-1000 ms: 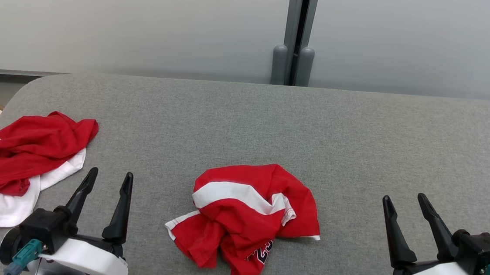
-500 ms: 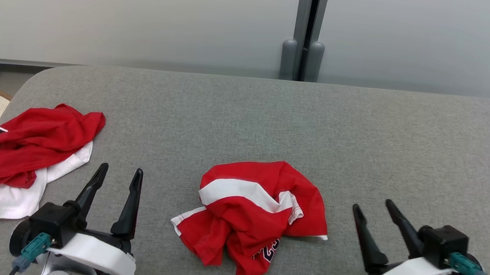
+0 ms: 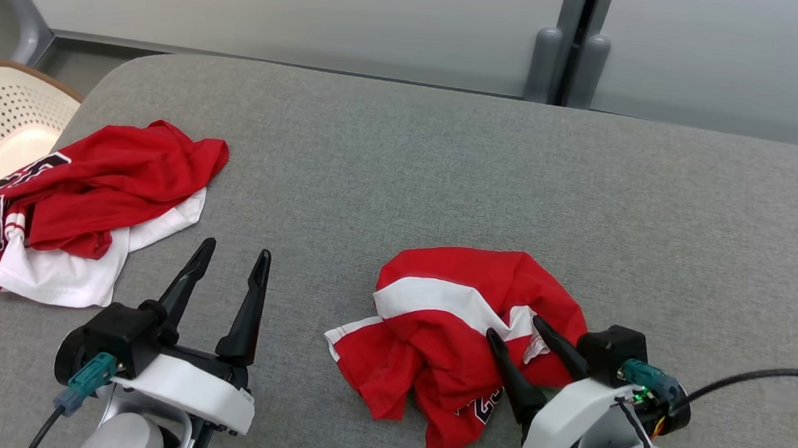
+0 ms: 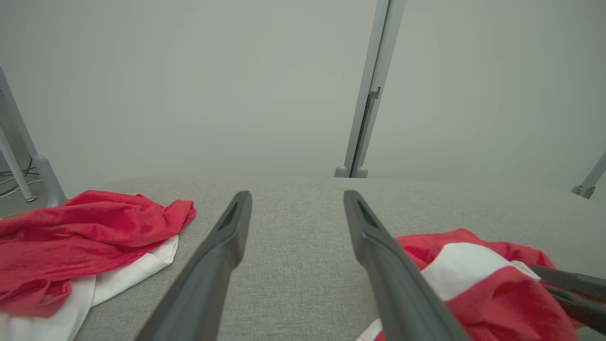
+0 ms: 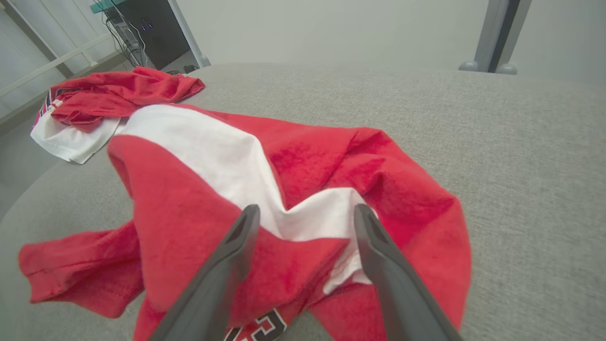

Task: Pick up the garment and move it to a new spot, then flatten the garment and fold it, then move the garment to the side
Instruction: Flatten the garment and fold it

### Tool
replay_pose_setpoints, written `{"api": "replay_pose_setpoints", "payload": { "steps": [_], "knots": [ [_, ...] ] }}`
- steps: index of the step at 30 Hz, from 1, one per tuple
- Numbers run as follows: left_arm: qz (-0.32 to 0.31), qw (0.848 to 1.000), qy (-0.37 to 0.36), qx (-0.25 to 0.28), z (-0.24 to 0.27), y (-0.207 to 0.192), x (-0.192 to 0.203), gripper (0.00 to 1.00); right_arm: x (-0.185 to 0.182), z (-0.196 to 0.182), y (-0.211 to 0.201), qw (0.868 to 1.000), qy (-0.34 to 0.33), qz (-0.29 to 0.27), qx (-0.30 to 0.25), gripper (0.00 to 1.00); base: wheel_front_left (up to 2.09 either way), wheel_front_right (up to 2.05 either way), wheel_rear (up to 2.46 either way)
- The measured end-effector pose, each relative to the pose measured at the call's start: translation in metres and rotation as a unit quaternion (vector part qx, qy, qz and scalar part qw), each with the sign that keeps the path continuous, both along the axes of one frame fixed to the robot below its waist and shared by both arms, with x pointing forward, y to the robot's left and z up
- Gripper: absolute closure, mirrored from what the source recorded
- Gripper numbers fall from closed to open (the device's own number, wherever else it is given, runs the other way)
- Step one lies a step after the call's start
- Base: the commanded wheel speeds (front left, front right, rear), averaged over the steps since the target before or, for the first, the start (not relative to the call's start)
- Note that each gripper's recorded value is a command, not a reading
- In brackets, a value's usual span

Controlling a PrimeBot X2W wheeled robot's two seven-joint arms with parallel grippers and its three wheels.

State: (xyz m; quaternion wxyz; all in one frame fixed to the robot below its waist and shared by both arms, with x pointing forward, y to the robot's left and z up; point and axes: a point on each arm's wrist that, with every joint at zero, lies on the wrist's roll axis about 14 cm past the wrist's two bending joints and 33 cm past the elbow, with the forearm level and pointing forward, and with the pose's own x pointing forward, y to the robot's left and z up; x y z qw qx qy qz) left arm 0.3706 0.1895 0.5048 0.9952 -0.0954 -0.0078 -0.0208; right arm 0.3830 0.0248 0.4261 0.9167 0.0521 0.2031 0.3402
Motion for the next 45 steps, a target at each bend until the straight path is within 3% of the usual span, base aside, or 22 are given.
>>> {"api": "replay_pose_setpoints", "payload": {
  "steps": [1,2,4,5,13,19,23,29,30,31,32,33,38,45],
  "knots": [
    [0.002,1.000,0.001,0.000,-0.001,0.001,0.000,0.00,0.002,-0.003,0.001,1.000,0.003,0.000,-0.002,0.00,0.00,0.00,0.00],
    [0.004,1.000,0.002,0.001,-0.001,0.003,0.001,0.00,0.004,-0.006,0.001,1.000,0.008,0.000,-0.005,0.42,0.00,0.00,0.00],
    [0.006,1.000,0.002,0.002,-0.002,0.004,0.002,0.00,0.006,-0.010,0.002,1.000,0.011,-0.001,-0.008,0.89,0.00,0.00,0.00],
    [0.006,1.000,0.002,0.002,-0.002,0.004,0.002,0.00,0.007,-0.010,0.003,1.000,0.012,-0.001,-0.007,1.00,0.00,0.00,0.00],
    [0.002,1.000,0.001,0.003,-0.003,0.001,0.008,0.00,0.024,0.024,0.000,0.998,-0.052,-0.022,0.037,1.00,0.00,0.00,0.00],
    [-0.007,1.000,0.000,0.002,-0.003,-0.004,0.015,0.00,0.044,0.061,-0.047,0.988,-0.119,-0.086,0.040,1.00,0.00,0.00,0.00],
    [-0.015,1.000,0.002,0.002,-0.006,-0.009,0.018,0.00,0.046,0.055,-0.099,0.983,-0.104,-0.152,0.006,1.00,0.00,0.00,0.00],
    [-0.026,1.000,0.008,0.002,-0.011,-0.015,0.022,0.00,0.028,0.009,-0.159,0.972,-0.025,-0.230,-0.048,1.00,0.00,0.00,0.00],
    [-0.028,1.000,0.009,0.001,-0.012,-0.016,0.022,0.00,0.025,0.001,-0.165,0.970,-0.013,-0.238,-0.053,0.89,0.00,0.00,0.00],
    [-0.029,1.000,0.010,0.003,-0.013,-0.016,0.023,0.00,0.022,-0.007,-0.169,0.969,0.000,-0.242,-0.060,0.64,0.00,0.00,0.00],
    [-0.029,1.000,0.010,0.003,-0.013,-0.017,0.023,0.00,0.020,-0.011,-0.171,0.967,0.004,-0.247,-0.057,0.16,0.00,0.00,0.00],
    [-0.031,0.999,0.011,0.002,-0.014,-0.018,0.023,0.00,0.020,-0.014,-0.171,0.967,0.006,-0.250,-0.055,0.00,0.00,0.00,0.00],
    [-0.030,1.000,0.007,0.004,-0.011,-0.018,0.023,0.00,0.028,0.003,-0.165,0.966,-0.040,-0.253,-0.030,0.00,0.00,0.00,0.00],
    [-0.023,1.000,-0.002,0.006,-0.006,-0.015,0.017,0.00,0.034,0.061,-0.146,0.962,-0.149,-0.227,0.002,0.00,0.00,0.00,0.00]
  ]
}}
